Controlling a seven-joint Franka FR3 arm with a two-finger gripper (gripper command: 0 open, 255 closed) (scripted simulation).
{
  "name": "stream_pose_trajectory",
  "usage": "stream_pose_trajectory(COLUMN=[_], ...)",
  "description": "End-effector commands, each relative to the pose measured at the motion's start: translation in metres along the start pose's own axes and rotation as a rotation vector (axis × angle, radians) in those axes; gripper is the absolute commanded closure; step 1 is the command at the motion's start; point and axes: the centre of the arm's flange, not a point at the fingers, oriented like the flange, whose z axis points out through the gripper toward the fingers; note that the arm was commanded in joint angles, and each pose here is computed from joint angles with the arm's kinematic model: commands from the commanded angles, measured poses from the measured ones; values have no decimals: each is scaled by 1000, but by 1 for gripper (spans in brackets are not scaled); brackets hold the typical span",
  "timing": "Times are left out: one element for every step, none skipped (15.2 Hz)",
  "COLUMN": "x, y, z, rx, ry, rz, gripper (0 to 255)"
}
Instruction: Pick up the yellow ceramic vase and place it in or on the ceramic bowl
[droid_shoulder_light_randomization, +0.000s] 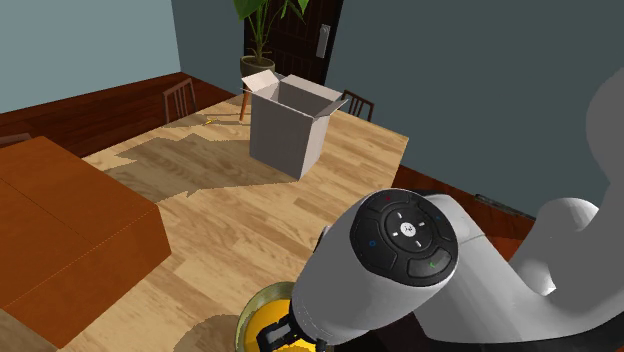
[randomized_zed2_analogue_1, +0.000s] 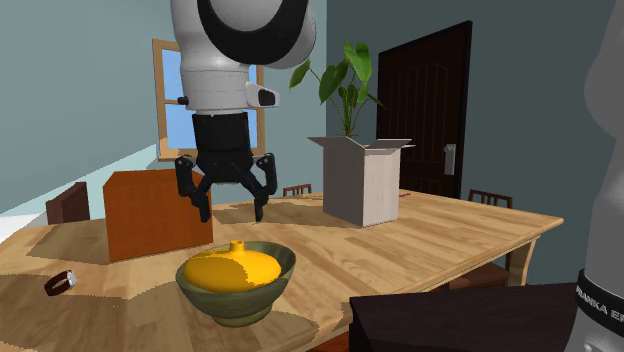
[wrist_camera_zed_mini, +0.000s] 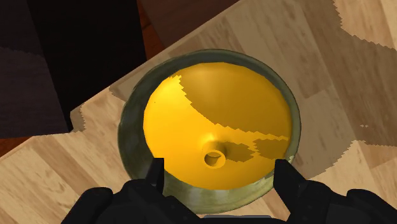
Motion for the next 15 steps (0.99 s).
stream_pose_trajectory(x=[0,0,0,0,0,0,0,0,0,0,0,0,0,0,0], y=[0,0,0,0,0,0,0,0,0,0,0,0,0,0,0], z=[0,0,0,-13,-26,-40,-50,-50,-50,-50,-50,-50,-50,-50,-50], rx=[0,0,0,0,0,0,0,0,0,0,0,0,0,0,0], ry=[0,0,0,0,0,0,0,0,0,0,0,0,0,0,0], rz=[0,0,0,0,0,0,0,0,0,0,0,0,0,0,0], gripper=[0,0,0,0,0,0,0,0,0,0,0,0,0,0,0])
